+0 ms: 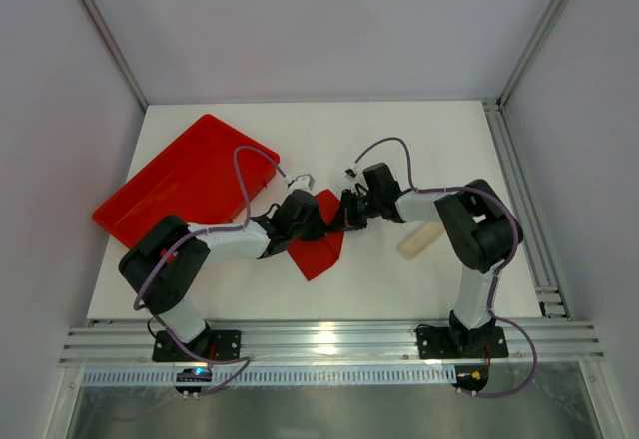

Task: Place the utensils on the paper napkin and roll it up
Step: Roll the napkin at the center of the board.

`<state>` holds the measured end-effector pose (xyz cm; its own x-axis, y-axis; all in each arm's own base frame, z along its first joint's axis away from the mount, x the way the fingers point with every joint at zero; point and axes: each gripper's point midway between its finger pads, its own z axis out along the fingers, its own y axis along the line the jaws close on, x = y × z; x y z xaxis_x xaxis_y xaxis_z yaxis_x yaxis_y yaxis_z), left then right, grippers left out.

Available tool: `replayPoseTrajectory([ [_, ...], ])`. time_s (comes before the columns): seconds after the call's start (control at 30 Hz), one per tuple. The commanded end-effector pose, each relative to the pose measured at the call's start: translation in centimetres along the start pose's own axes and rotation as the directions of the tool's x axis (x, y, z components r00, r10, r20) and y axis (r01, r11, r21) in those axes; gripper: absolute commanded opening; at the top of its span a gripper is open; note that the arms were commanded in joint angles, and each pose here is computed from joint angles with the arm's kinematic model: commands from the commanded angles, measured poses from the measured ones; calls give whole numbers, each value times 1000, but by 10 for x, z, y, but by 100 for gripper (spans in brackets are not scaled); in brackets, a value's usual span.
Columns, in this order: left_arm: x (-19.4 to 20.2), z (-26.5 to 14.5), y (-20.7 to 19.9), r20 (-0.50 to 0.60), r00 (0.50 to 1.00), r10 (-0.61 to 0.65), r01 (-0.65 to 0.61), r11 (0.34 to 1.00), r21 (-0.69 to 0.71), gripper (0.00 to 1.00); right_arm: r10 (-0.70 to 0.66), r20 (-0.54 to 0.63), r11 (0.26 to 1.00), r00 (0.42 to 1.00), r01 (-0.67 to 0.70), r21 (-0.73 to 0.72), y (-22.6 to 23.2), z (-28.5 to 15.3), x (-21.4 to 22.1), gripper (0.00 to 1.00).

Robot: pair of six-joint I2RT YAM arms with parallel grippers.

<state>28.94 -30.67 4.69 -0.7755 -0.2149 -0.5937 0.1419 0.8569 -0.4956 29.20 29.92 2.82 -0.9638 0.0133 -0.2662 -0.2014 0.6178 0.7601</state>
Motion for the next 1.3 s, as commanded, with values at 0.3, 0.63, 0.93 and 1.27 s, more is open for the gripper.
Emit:
replayPoseTrajectory([
  [0.3,-5,7,5,29,1000,1,0,1000,-14,0,-26,25,999,999,27,-32,6,-3,-8,4],
  [0.63,0,11,15,21,1000,6,-5,999,-40,0,-27,38,999,999,28,-39,8,-10,-12,4],
  [0.93,1,10,17,15,1000,22,-22,999,-47,0,13,80,998,997,-8,-62,-8,-26,-20,4],
  [1.27,5,11,20,4,1000,28,-27,998,-53,0,33,104,998,994,-27,-56,-24,-30,-22,4],
])
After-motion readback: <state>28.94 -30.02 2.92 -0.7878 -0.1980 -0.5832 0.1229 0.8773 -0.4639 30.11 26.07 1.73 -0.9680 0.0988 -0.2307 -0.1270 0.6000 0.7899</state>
